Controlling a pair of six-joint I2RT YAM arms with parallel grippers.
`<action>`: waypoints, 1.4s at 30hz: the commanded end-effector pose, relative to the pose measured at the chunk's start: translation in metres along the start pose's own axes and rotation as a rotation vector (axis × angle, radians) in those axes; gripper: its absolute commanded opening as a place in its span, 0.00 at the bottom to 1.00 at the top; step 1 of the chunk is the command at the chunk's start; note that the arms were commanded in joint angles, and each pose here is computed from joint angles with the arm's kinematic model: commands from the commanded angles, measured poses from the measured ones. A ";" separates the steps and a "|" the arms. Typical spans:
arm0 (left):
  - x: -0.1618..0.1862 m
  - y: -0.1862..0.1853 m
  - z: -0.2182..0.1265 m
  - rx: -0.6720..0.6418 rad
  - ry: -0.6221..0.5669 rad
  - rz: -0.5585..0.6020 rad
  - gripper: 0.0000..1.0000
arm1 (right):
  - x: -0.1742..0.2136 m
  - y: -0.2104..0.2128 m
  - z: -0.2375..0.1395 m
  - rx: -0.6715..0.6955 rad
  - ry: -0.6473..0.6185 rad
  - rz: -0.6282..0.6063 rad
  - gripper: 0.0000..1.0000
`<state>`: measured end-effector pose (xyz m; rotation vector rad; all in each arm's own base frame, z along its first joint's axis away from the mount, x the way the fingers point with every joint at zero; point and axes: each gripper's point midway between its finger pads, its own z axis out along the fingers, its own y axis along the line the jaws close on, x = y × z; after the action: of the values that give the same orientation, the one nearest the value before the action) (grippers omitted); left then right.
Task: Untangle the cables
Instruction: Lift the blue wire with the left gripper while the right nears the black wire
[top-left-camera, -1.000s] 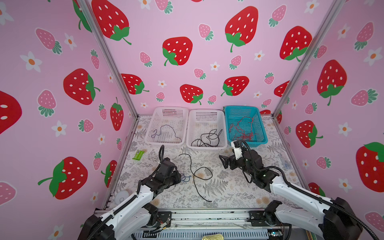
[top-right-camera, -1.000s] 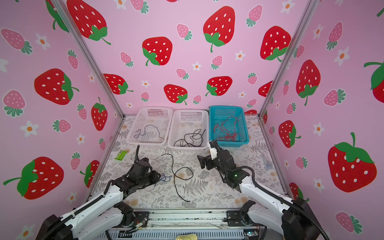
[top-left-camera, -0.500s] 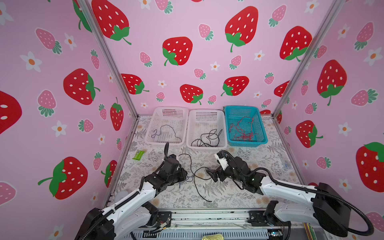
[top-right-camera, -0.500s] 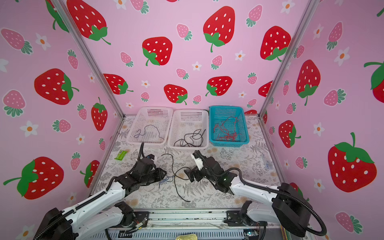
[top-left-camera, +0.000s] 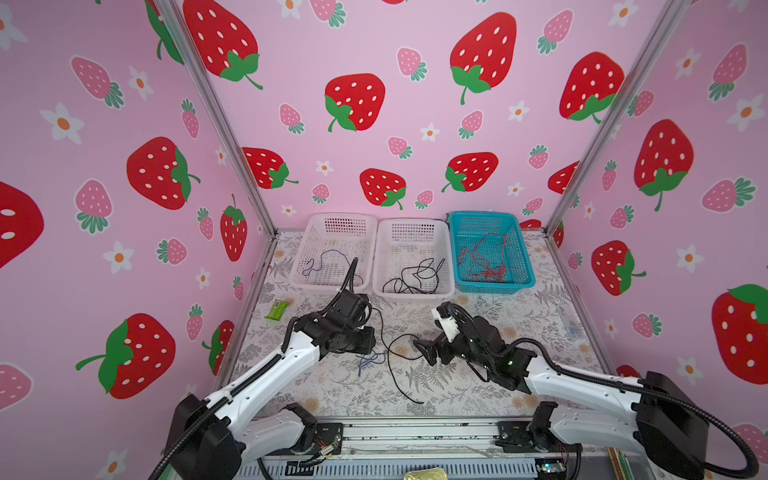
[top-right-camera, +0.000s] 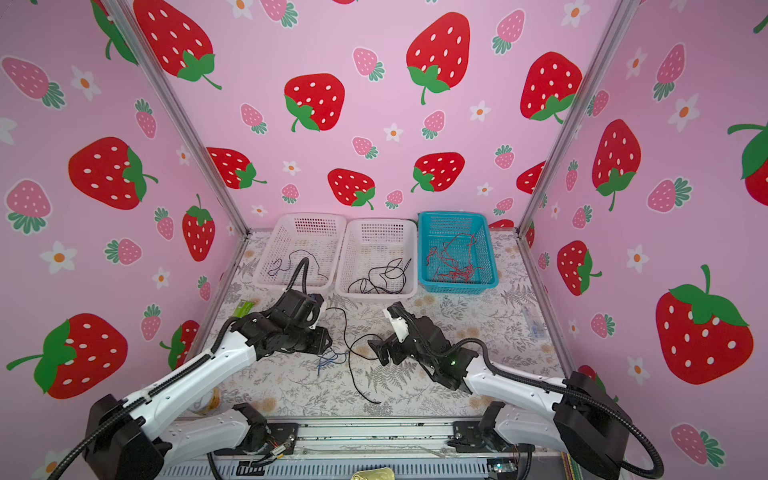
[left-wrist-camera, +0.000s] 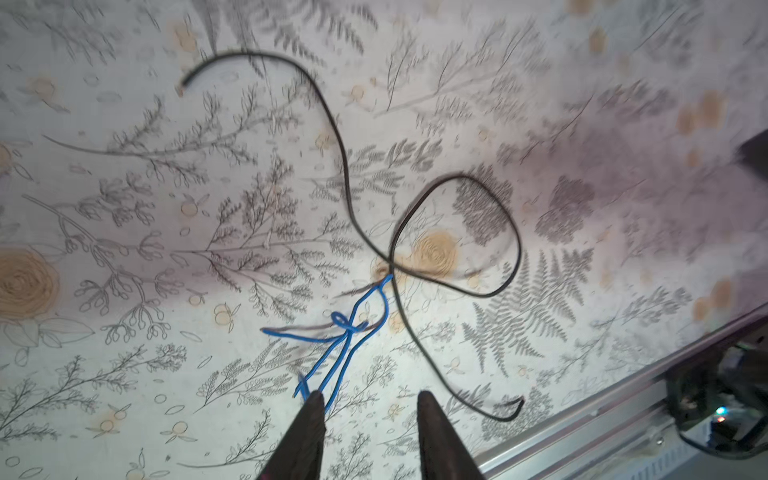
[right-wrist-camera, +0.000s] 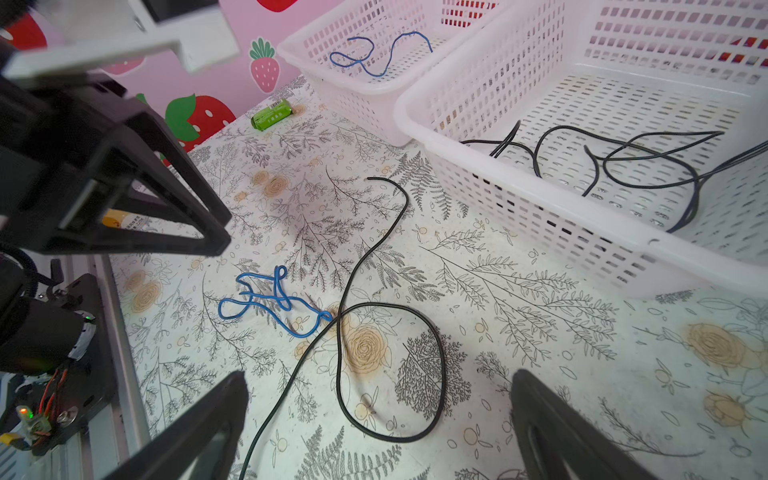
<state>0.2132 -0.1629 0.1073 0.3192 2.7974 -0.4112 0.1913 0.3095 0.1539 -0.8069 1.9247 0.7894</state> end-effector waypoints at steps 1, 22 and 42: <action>0.024 0.005 0.011 -0.030 0.126 0.065 0.40 | -0.005 -0.002 -0.010 0.019 -0.030 0.004 1.00; 0.034 0.017 0.038 -0.131 0.242 0.076 0.26 | -0.003 -0.007 -0.018 0.039 -0.058 0.007 1.00; -0.003 0.006 -0.021 -0.119 0.030 0.073 0.00 | 0.000 -0.016 -0.028 0.080 -0.075 0.028 1.00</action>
<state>0.1984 -0.1506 0.0829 0.4437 2.9344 -0.2123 0.1882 0.2854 0.1570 -0.7323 1.9085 0.7646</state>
